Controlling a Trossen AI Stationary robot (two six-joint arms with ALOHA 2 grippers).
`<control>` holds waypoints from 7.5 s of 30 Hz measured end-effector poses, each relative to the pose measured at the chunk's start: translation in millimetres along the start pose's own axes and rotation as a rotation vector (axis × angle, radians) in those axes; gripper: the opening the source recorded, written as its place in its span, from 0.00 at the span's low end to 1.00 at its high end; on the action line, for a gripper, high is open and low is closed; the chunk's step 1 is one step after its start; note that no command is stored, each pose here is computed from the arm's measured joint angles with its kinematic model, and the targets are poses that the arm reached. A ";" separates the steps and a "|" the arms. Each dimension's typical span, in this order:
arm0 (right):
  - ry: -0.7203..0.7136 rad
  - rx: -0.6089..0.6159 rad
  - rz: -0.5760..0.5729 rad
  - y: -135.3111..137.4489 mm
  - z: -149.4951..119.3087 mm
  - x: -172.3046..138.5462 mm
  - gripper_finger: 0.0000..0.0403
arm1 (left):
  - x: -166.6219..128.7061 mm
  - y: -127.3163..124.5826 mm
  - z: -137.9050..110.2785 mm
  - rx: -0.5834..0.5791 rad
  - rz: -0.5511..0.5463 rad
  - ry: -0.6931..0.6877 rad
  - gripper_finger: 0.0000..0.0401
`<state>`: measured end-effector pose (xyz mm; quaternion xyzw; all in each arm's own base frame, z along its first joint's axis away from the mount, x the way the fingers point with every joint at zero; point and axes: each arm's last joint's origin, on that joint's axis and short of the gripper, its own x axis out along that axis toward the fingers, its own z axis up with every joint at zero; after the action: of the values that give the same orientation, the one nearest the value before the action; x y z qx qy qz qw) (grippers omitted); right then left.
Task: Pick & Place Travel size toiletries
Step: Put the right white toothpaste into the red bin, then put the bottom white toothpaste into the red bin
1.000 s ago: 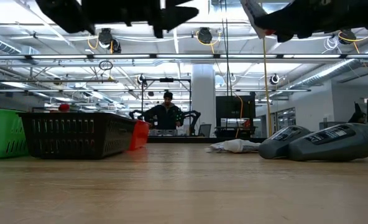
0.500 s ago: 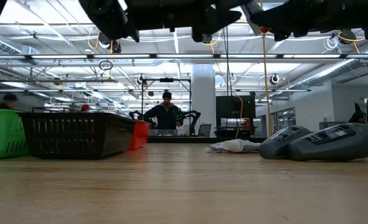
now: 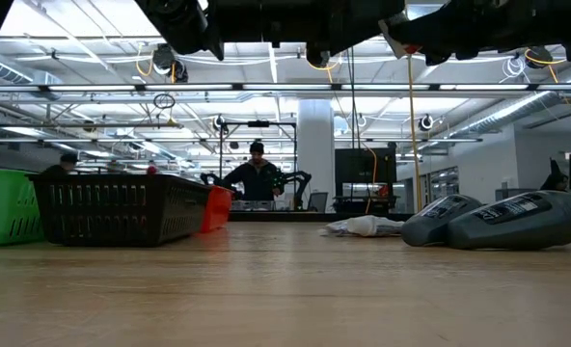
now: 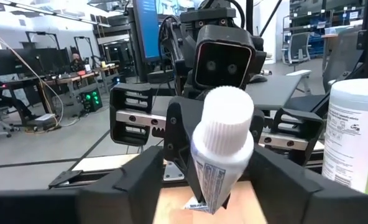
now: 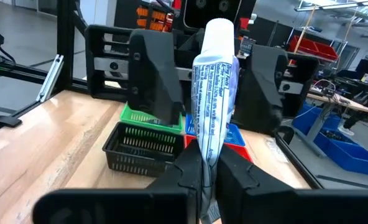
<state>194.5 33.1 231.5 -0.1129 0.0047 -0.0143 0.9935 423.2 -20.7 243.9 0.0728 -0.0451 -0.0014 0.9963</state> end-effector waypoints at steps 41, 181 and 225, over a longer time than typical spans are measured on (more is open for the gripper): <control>0.617 0.318 -0.158 -8.0 -42.9 -57.2 0.57 | -128.7 20.8 45.6 -0.203 0.344 0.612 0.01; 0.989 0.300 0.169 -5.8 -112.7 61.1 0.37 | -98.2 36.6 7.1 -0.285 0.161 0.481 0.61; 0.407 0.274 0.117 -28.3 -35.9 69.0 0.06 | -96.4 24.6 5.6 -0.233 0.079 0.489 0.61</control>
<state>262.2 -4.6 202.4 0.0286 0.2090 0.0205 0.9773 326.6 3.7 244.4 -0.0458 0.1946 0.0497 0.9786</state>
